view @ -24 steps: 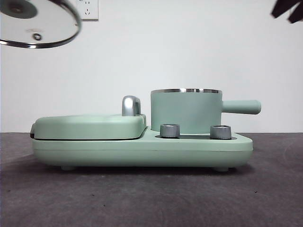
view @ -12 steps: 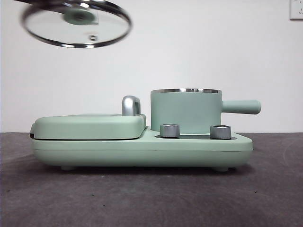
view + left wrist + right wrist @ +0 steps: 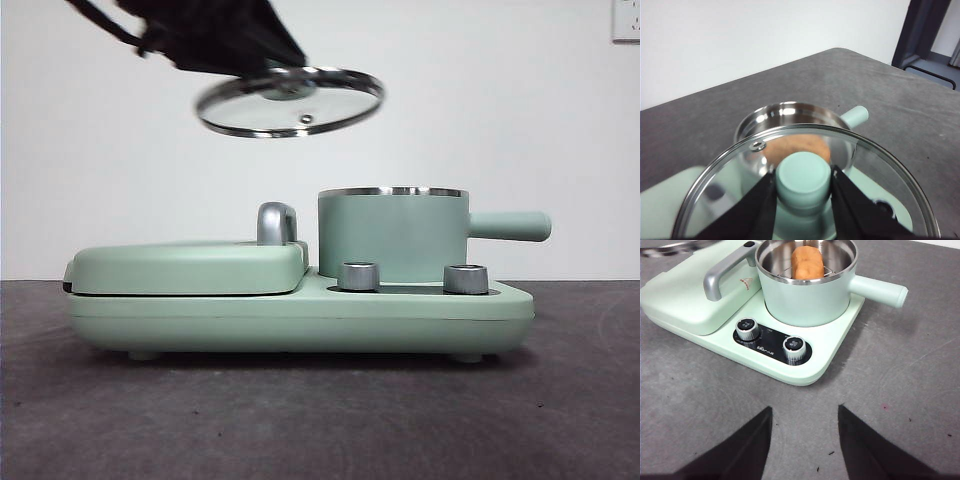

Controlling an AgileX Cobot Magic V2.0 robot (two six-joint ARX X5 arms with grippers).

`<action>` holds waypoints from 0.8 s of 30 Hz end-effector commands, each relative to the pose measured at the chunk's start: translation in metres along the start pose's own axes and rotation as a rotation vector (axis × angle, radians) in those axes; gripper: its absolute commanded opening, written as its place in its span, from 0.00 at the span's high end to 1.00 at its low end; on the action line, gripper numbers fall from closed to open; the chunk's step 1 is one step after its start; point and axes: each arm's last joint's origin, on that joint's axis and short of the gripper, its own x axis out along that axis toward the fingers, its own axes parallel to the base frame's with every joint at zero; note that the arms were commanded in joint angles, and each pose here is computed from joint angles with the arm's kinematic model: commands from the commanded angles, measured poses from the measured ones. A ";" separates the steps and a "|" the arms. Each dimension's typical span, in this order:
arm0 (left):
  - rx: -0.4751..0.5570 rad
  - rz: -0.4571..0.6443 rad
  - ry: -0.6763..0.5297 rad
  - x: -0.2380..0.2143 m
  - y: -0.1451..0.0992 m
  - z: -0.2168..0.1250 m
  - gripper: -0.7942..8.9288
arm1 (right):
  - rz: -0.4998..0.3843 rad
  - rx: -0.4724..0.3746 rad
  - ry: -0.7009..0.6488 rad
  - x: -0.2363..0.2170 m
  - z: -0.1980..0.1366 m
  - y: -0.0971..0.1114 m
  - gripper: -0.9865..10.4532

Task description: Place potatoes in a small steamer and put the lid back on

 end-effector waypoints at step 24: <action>0.138 -0.048 -0.038 0.142 0.006 0.014 0.90 | 0.002 0.009 0.039 0.000 -0.003 0.000 0.74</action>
